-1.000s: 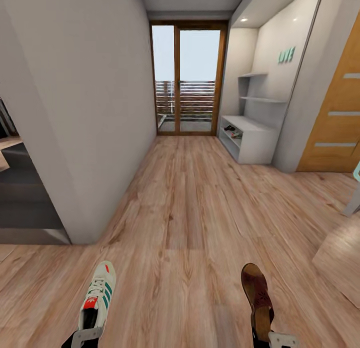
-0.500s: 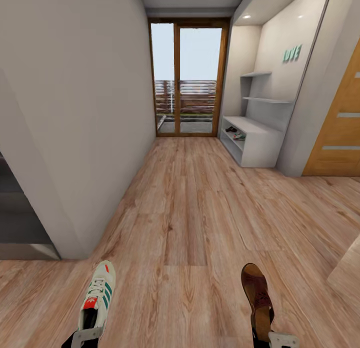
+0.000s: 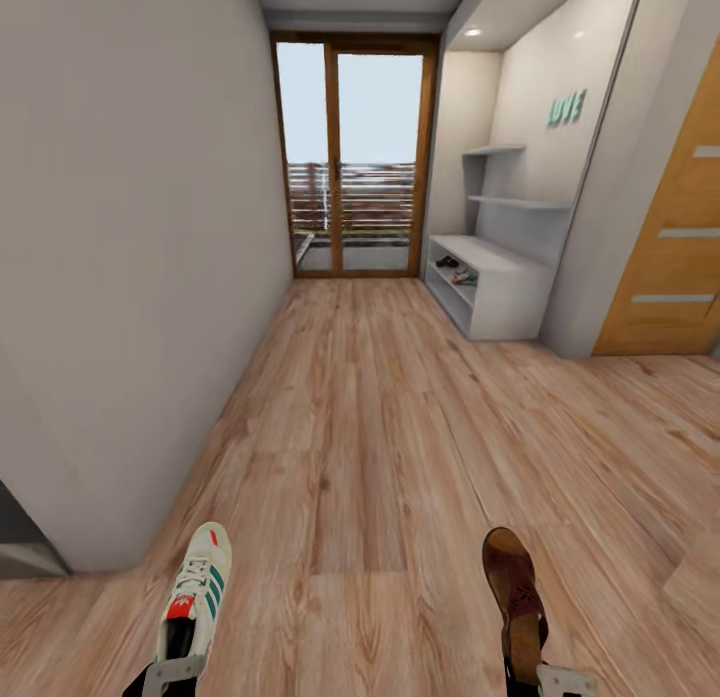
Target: Pick up the two gym shoes and the two sandals from the corridor floor and place them onto the hallstand (shoe rack) in the corridor, making sure they are on the rack and not on the floor. Arrange them so the two gym shoes are next to each other and the two sandals are next to each other.
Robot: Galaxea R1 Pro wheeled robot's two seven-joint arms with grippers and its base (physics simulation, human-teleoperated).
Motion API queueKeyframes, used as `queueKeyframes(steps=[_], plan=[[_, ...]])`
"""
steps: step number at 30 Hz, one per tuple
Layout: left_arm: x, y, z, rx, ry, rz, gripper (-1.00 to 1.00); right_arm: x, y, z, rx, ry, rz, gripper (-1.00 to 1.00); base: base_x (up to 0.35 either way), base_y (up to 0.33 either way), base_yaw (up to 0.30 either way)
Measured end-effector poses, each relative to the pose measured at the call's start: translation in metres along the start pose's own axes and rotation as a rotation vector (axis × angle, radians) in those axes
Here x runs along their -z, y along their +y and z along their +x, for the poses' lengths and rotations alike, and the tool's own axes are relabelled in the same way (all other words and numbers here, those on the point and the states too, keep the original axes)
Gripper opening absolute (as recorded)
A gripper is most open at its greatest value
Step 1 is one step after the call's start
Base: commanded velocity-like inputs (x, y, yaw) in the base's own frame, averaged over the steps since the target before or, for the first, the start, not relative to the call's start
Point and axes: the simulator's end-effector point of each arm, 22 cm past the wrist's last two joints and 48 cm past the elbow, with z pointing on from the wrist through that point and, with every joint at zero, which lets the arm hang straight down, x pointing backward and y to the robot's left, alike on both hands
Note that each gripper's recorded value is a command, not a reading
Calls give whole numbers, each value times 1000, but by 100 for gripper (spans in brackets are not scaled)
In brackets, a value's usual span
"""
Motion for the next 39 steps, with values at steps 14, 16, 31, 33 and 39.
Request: queueKeyframes(steps=[14, 16, 31, 33, 39], plan=[[0, 0, 0, 0, 0, 0, -100, 0, 0, 0, 0, 0, 0, -100, 338, 0, -2], [0, 0, 0, 0, 0, 0, -100, 0, 0, 0, 0, 0, 0, -100, 338, 0, 0], [0, 0, 0, 0, 0, 0, -100, 0, 0, 0, 0, 0, 0, -100, 338, 0, 0], [0, 0, 0, 0, 0, 0, -100, 0, 0, 0, 0, 0, 0, -100, 338, 0, 0], [0, 0, 0, 0, 0, 0, -100, 0, 0, 0, 0, 0, 0, -100, 338, 0, 0]])
